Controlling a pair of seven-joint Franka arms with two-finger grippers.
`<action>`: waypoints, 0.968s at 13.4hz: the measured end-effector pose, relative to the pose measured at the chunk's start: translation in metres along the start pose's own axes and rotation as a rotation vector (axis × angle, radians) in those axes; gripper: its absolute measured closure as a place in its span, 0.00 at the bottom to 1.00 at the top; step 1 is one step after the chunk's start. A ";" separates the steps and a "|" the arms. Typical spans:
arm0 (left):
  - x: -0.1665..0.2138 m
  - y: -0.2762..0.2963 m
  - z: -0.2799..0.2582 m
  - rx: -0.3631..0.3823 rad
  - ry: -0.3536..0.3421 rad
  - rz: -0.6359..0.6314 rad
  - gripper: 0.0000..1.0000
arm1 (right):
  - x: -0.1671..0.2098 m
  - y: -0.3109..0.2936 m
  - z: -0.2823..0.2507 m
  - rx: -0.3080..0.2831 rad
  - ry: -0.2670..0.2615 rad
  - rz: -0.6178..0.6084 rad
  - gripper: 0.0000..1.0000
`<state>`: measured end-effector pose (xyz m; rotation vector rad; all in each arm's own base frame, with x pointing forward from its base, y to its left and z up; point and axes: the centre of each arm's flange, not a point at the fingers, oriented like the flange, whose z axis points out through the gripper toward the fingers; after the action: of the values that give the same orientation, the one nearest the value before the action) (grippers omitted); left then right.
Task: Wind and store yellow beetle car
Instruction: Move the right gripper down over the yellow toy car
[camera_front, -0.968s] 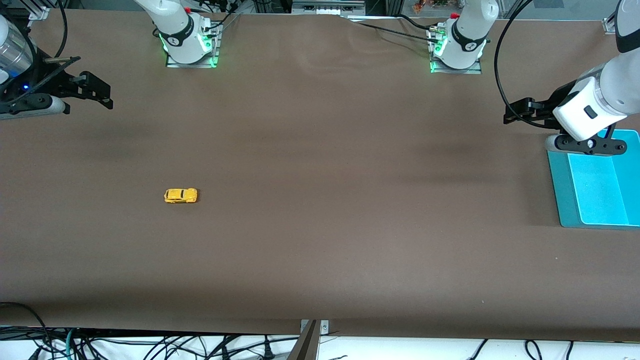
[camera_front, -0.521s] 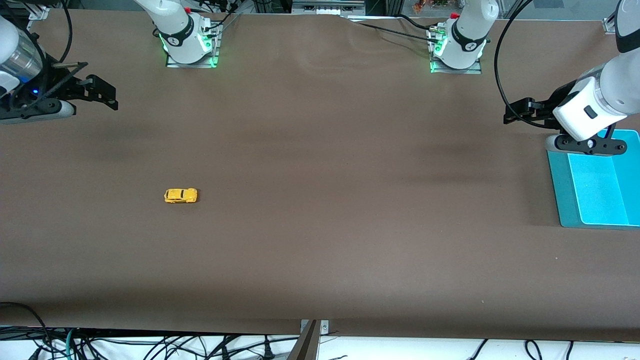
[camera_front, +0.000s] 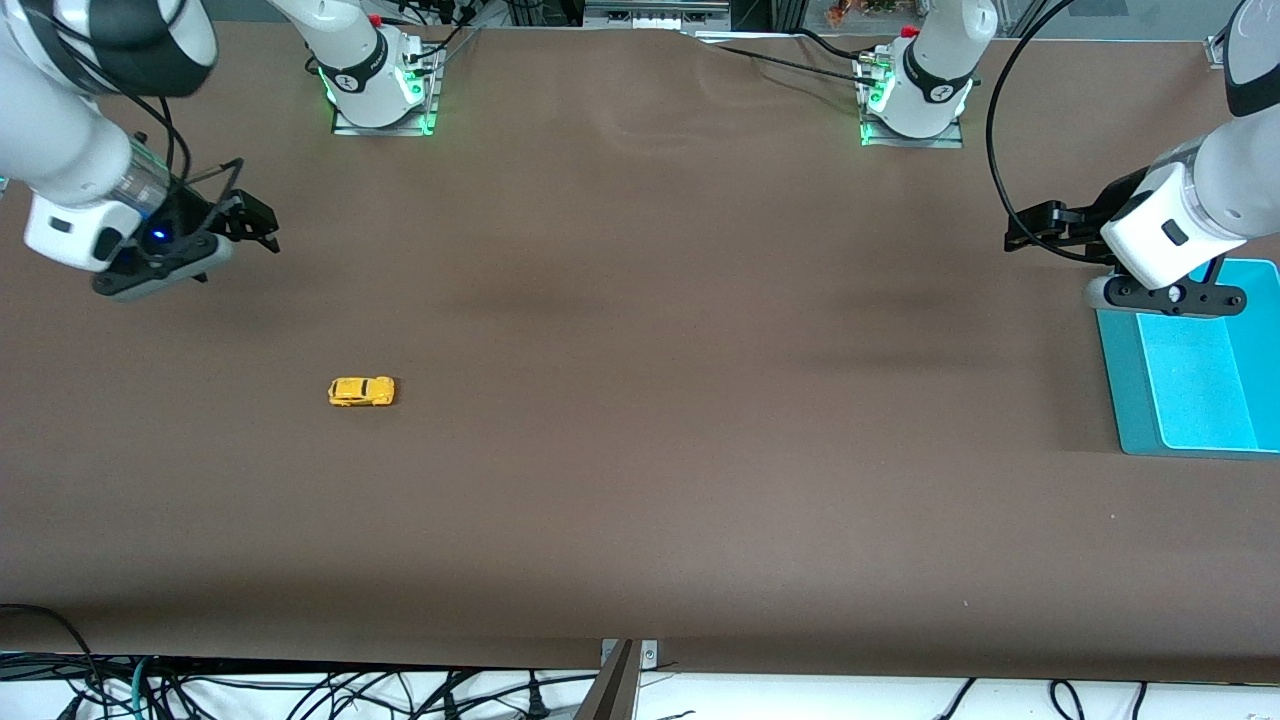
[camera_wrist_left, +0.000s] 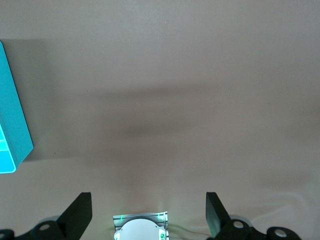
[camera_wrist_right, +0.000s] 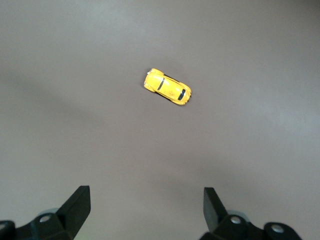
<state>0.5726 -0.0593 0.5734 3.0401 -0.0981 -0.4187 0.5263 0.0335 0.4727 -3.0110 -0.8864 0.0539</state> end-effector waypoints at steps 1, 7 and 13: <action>0.000 0.001 0.000 0.000 0.000 0.028 0.00 | 0.001 0.001 0.015 -0.009 0.011 -0.096 0.00; 0.000 0.005 0.001 0.001 -0.001 0.347 0.00 | 0.020 0.004 0.125 -0.025 0.034 -0.577 0.00; 0.000 0.009 0.000 0.002 -0.001 0.723 0.00 | 0.049 -0.001 0.221 -0.062 0.085 -0.891 0.00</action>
<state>0.5720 -0.0680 0.5737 2.7334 -1.1367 -0.3453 0.5593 0.0591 0.2500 -2.3490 -2.1101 -0.1046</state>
